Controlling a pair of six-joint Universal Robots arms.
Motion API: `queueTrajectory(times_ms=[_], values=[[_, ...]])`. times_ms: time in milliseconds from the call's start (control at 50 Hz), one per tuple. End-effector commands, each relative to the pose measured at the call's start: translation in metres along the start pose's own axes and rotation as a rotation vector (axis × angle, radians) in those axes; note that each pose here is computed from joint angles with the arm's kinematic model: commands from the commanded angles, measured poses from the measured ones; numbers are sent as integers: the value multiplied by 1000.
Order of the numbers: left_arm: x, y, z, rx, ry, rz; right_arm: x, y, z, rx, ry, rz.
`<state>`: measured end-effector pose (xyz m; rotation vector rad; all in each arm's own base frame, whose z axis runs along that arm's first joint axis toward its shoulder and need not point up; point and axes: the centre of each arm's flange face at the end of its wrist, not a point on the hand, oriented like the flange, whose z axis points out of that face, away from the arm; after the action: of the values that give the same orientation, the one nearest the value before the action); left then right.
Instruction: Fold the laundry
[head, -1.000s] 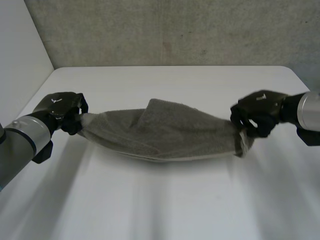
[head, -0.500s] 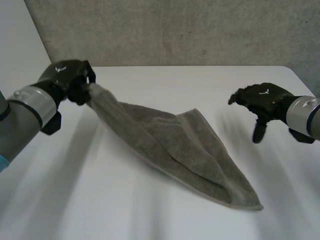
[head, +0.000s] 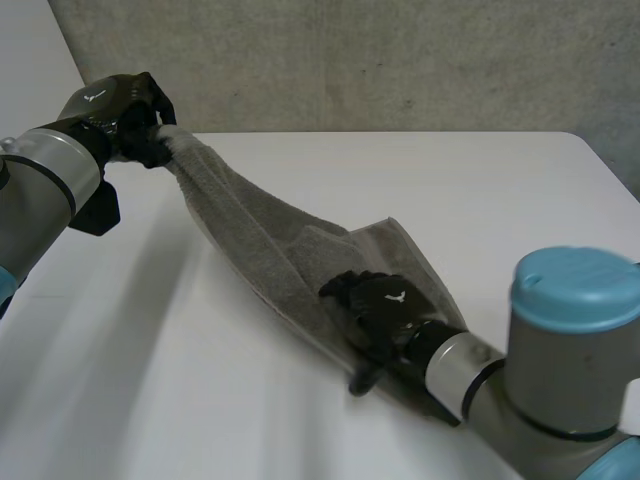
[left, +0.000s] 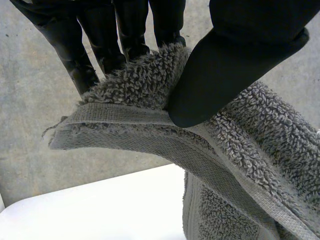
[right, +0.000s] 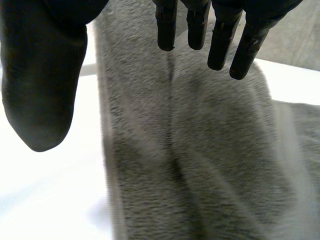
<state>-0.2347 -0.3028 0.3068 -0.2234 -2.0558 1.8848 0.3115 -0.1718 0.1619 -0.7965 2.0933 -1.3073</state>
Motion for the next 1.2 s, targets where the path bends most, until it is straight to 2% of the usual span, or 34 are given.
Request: queueTrajectory(times_ms=[20,180,380,480,520,680,860,980,1200], values=[[0,1,0,-4,1,-3,-17,20,10,-12,-28,4],[0,0,0,-1,2,-3,-25,36,18,-7,24,-21],[-4,-2,1,5,-10,-3,-12,31,20,57,125,-33],[-7,-4,3,13,-20,-3,18,27,18,53,217,-39],[-8,-5,3,16,-21,-3,42,25,13,42,285,-60],[-19,-9,6,28,-50,-4,82,18,-3,67,389,-81],[-23,-8,7,22,-62,-5,111,20,-17,51,359,-15],[-25,-4,7,9,-67,-7,105,31,-23,2,257,21],[-34,0,5,-9,-92,-11,110,29,-31,-32,260,17]])
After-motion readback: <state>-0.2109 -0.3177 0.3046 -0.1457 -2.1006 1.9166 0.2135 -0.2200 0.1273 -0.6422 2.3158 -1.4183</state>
